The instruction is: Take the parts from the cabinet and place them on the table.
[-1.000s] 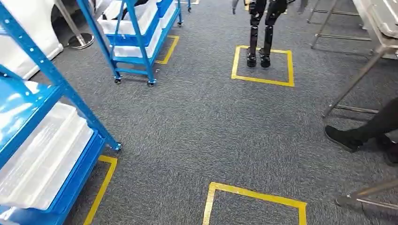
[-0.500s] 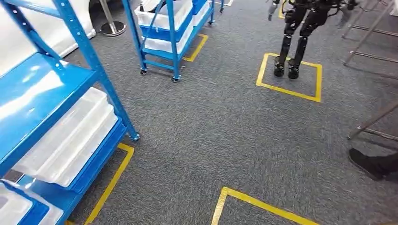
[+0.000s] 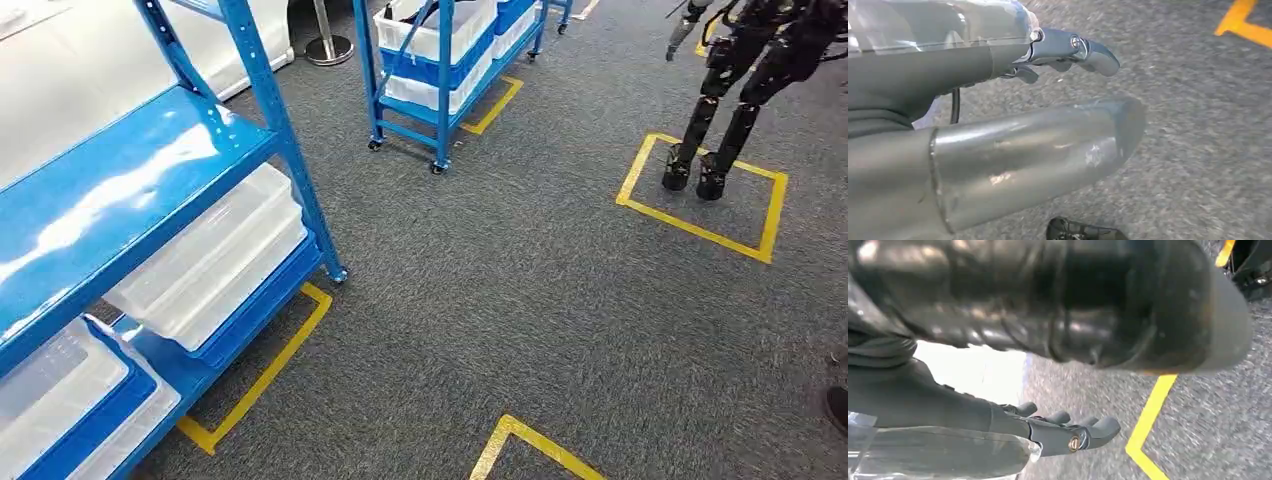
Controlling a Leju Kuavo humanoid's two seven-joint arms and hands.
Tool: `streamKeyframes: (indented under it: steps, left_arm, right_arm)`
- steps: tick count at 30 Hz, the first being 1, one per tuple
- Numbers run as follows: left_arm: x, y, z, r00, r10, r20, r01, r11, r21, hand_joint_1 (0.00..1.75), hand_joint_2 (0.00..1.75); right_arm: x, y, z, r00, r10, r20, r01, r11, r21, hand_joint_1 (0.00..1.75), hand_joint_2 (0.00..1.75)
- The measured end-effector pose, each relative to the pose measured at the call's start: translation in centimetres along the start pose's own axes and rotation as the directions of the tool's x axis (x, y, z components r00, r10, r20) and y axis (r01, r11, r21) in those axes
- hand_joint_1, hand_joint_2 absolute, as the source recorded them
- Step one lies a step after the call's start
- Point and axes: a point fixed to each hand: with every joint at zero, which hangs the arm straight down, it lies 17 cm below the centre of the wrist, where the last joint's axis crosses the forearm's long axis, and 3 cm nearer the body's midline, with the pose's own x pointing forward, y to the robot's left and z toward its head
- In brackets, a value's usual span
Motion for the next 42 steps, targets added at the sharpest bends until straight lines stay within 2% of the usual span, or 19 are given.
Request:
streamKeyframes:
  steps: [42]
  left_arm:
    - [-0.06,-0.36,0.03,0.999,-0.049,-0.001,0.049,0.999,-0.006,0.0,0.0]
  right_arm:
    - [0.32,0.23,0.05,1.0,0.007,0.018,-0.008,1.0,0.029,0.0,0.0]
